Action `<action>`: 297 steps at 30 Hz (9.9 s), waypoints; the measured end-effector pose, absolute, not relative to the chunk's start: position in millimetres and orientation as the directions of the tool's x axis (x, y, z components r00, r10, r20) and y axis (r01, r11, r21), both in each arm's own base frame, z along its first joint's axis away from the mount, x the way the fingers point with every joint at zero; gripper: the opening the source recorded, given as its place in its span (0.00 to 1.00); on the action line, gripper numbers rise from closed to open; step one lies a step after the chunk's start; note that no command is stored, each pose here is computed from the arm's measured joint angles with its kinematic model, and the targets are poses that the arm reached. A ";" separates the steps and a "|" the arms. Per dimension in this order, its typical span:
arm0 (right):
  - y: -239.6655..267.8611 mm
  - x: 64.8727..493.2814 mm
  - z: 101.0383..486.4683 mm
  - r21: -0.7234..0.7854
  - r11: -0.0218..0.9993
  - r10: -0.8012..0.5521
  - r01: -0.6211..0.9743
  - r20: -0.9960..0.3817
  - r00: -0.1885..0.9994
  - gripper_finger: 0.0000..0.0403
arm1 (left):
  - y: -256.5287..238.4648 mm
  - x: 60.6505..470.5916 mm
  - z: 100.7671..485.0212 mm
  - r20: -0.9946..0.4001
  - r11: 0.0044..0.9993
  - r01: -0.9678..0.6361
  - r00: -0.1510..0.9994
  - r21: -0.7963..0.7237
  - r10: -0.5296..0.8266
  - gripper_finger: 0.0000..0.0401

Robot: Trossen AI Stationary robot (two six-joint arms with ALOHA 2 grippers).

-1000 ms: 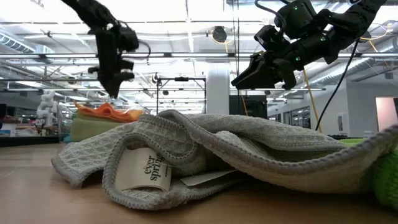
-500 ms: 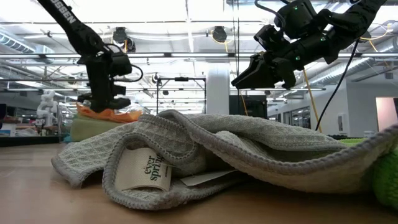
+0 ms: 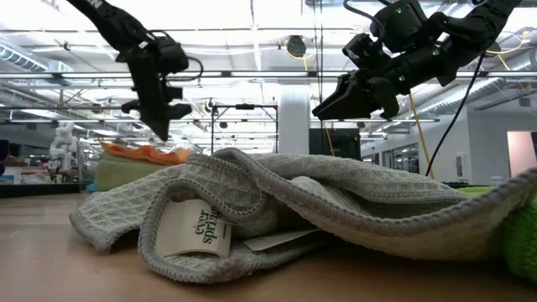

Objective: Fold microfiber towels
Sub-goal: Stack the orange microfiber cloth on top of the light green microfiber cloth, then fold the gray microfiber cloth

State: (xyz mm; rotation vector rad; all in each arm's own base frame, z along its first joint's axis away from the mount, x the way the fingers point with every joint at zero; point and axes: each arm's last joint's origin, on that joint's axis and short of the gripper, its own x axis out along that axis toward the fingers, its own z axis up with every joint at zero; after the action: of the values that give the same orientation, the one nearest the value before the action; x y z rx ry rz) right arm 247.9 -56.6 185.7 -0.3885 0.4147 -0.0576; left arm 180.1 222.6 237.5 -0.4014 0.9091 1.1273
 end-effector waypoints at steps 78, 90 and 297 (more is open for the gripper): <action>-56.8 248.0 186.2 -0.335 0.942 -0.136 0.003 -0.376 0.917 0.36 | 36.9 210.8 202.8 -0.832 0.479 -0.873 0.199 0.090 0.519 0.01; -56.8 248.1 186.2 -0.328 0.945 -0.137 0.006 -0.375 0.917 0.36 | 49.9 175.6 161.3 -0.851 0.123 -0.980 -0.072 0.158 0.521 0.01; 59.3 182.8 162.0 -0.180 0.983 -0.016 -0.039 -0.292 0.956 0.09 | -73.7 427.4 272.9 -0.251 0.983 -0.093 0.959 0.157 0.131 0.02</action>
State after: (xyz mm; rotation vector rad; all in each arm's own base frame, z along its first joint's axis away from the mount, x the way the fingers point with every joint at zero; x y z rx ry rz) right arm 182.8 59.3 162.0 -0.1855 0.2974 0.0118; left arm 427.4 -73.7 272.9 0.1446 0.2633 0.1141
